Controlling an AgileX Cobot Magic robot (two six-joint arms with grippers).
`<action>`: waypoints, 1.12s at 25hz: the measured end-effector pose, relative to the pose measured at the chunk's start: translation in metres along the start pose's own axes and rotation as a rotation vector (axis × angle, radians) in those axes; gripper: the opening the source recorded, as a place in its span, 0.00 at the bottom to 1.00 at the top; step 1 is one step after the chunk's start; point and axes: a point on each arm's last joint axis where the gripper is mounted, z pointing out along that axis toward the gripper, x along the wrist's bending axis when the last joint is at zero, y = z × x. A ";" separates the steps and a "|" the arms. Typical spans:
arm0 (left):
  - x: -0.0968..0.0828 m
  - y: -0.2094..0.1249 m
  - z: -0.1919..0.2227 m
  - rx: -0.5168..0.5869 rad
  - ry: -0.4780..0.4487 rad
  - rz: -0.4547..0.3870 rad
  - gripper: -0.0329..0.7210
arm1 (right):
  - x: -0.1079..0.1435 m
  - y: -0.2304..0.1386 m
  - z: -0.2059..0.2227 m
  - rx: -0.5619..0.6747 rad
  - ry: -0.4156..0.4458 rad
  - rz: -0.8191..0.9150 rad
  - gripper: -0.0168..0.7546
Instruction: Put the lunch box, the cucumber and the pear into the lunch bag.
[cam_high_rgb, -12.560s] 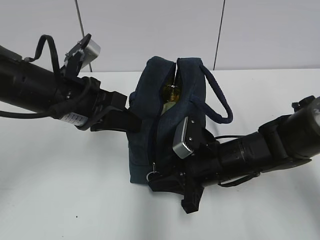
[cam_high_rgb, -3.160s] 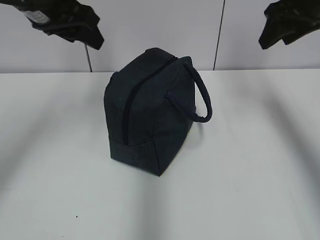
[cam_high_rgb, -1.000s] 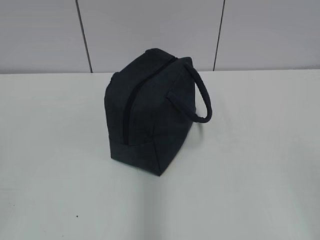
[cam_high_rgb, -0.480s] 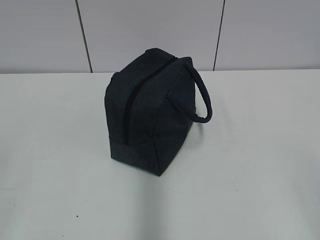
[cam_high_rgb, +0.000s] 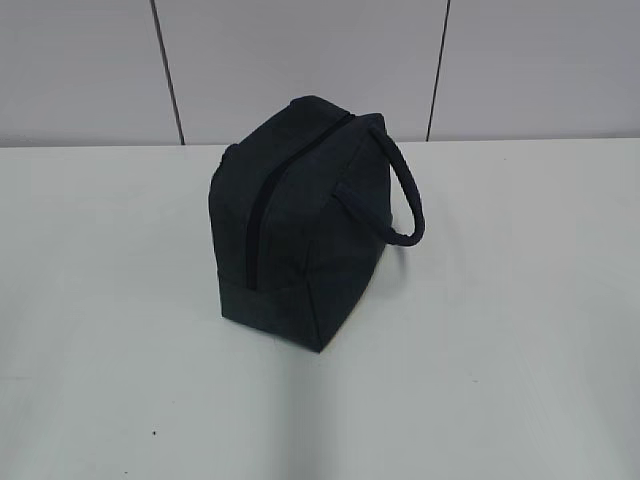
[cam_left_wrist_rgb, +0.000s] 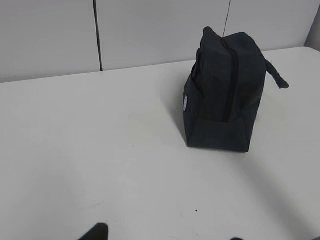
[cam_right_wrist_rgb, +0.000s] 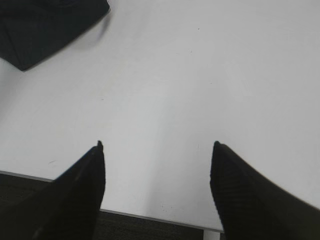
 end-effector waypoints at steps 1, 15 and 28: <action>0.000 0.000 0.000 0.000 0.000 0.000 0.62 | 0.000 0.000 0.000 0.000 0.000 0.001 0.69; 0.000 0.000 0.000 0.000 -0.001 0.000 0.62 | 0.000 0.000 0.000 -0.002 0.001 0.003 0.69; -0.004 0.001 0.001 0.006 0.305 -0.164 0.62 | 0.000 0.000 0.000 -0.002 0.002 0.003 0.69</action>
